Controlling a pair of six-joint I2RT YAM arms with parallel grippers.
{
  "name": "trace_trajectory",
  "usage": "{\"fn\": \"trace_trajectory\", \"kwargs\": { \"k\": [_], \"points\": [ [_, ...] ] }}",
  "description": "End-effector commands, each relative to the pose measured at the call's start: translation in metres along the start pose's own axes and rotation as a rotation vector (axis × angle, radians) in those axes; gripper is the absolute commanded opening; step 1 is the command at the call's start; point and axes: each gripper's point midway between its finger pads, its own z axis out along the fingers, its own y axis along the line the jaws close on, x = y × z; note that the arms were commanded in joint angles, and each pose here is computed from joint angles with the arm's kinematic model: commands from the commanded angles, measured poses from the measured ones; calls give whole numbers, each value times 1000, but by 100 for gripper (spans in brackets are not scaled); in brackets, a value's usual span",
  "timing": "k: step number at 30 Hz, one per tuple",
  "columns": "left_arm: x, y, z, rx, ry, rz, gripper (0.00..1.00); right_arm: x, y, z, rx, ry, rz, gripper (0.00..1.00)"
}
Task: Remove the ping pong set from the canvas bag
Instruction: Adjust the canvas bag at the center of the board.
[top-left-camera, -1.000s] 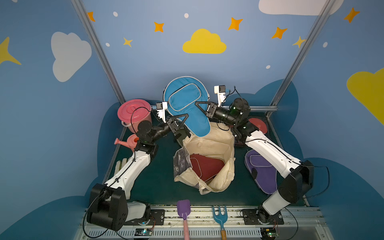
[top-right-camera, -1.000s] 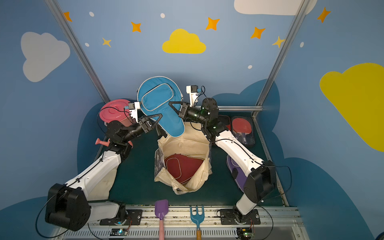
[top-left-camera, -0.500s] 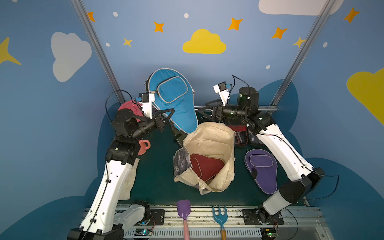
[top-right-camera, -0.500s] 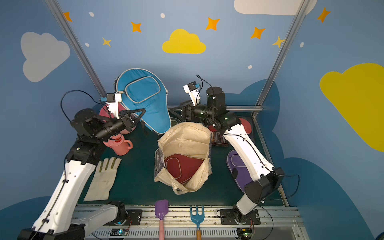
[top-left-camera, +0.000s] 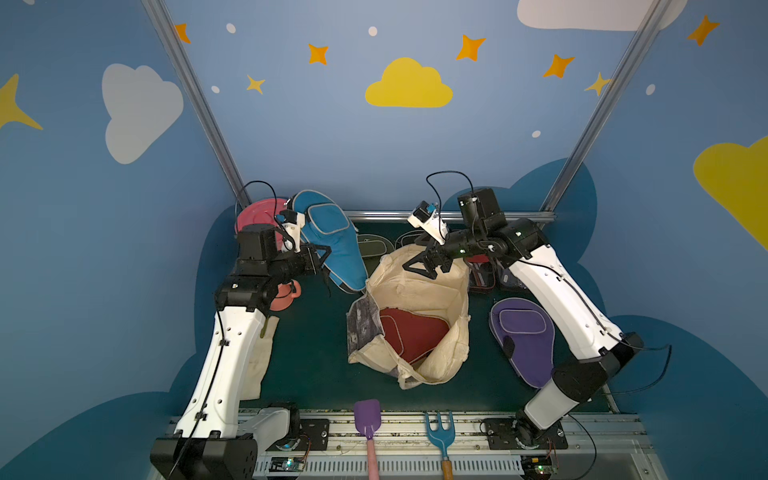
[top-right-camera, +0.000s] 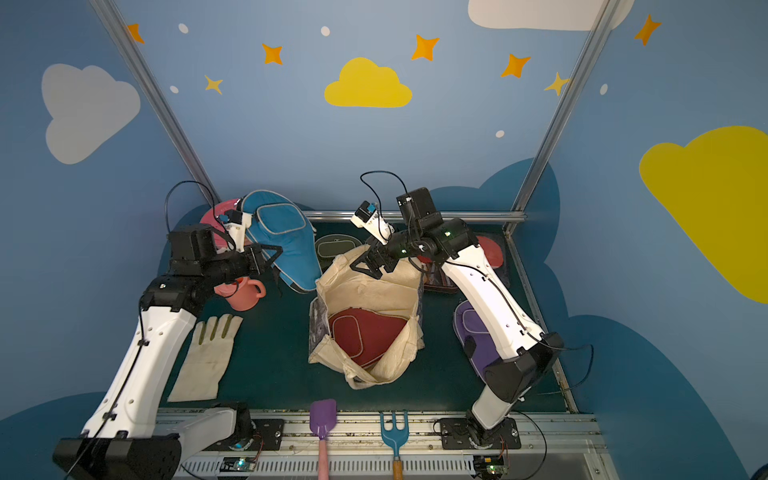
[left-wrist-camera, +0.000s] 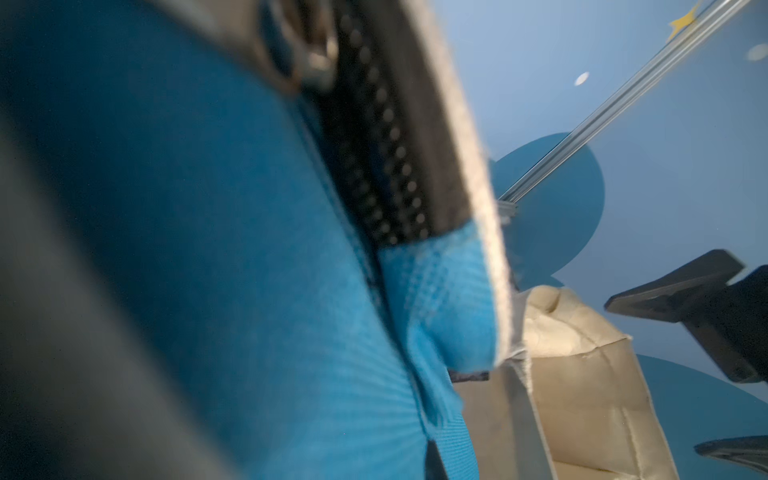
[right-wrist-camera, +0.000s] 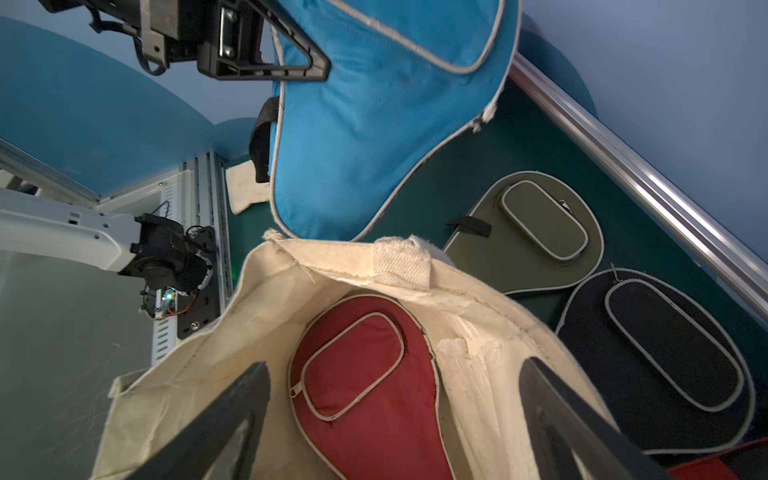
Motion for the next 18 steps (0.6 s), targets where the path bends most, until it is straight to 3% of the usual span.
{"fn": "trace_trajectory", "kwargs": {
  "k": [1,14,16,18],
  "points": [
    [-36,-16,-16,29,-139,109,3,4,-8,7,26,38,-70,91],
    [3,39,25,-90,4,107,3,4,-27,63,-51,128,-138,91],
    [6,43,28,-91,16,105,3,7,-23,66,-87,132,-128,89],
    [9,47,32,-95,22,100,3,12,-19,68,-116,141,-117,80]
  ]
}}
